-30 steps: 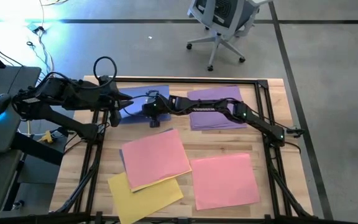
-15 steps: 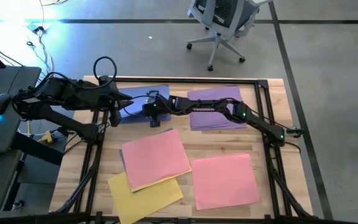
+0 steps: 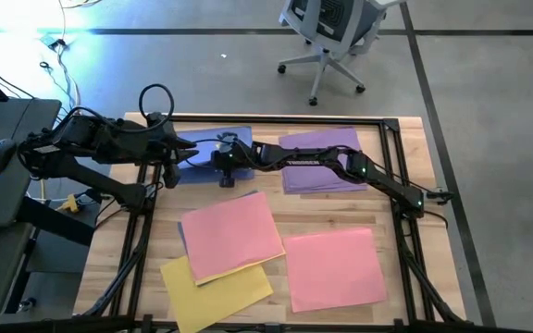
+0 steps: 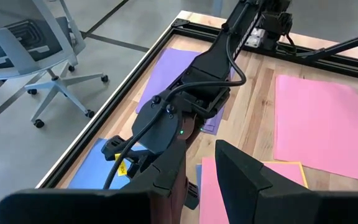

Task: Organize paper
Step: Stack the blue paper on the top left blue paper

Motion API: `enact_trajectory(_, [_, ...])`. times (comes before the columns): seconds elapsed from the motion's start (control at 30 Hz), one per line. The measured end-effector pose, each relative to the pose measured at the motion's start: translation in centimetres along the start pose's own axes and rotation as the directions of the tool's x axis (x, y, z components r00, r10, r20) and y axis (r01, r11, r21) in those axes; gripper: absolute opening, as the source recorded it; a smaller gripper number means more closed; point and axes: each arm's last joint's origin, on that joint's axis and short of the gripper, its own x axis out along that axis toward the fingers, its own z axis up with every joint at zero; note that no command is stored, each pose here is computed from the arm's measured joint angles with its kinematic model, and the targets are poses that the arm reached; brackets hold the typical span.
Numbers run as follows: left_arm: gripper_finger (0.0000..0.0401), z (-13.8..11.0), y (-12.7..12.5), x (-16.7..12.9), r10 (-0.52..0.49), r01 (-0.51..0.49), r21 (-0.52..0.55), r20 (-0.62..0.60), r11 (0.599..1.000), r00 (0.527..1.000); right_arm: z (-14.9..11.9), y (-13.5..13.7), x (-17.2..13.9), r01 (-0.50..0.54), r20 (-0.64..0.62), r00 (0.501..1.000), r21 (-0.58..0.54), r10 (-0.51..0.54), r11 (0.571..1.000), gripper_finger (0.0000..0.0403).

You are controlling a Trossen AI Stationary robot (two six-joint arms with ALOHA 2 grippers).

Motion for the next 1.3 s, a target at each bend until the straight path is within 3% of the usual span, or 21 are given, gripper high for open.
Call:
enact_trajectory(0.3, [0.0065,0.00,0.00,0.00,0.000,0.000,0.000,0.000,1.000,1.000,-0.29,-0.16,0.01,0.036,-0.038,0.999,-0.011,-0.036,0.999,0.0000])
enact_trajectory(0.47, [0.0065,-0.01,0.00,0.00,0.001,-0.001,0.000,-0.001,1.000,1.000,-0.24,-0.04,0.01,0.000,-0.023,1.000,-0.059,-0.001,0.998,0.0000])
enact_trajectory(1.3, [0.0065,-0.02,0.00,0.01,0.001,-0.001,0.000,-0.001,1.000,1.000,-0.37,-0.27,0.04,-0.006,-0.025,1.000,-0.052,0.005,0.999,0.0000])
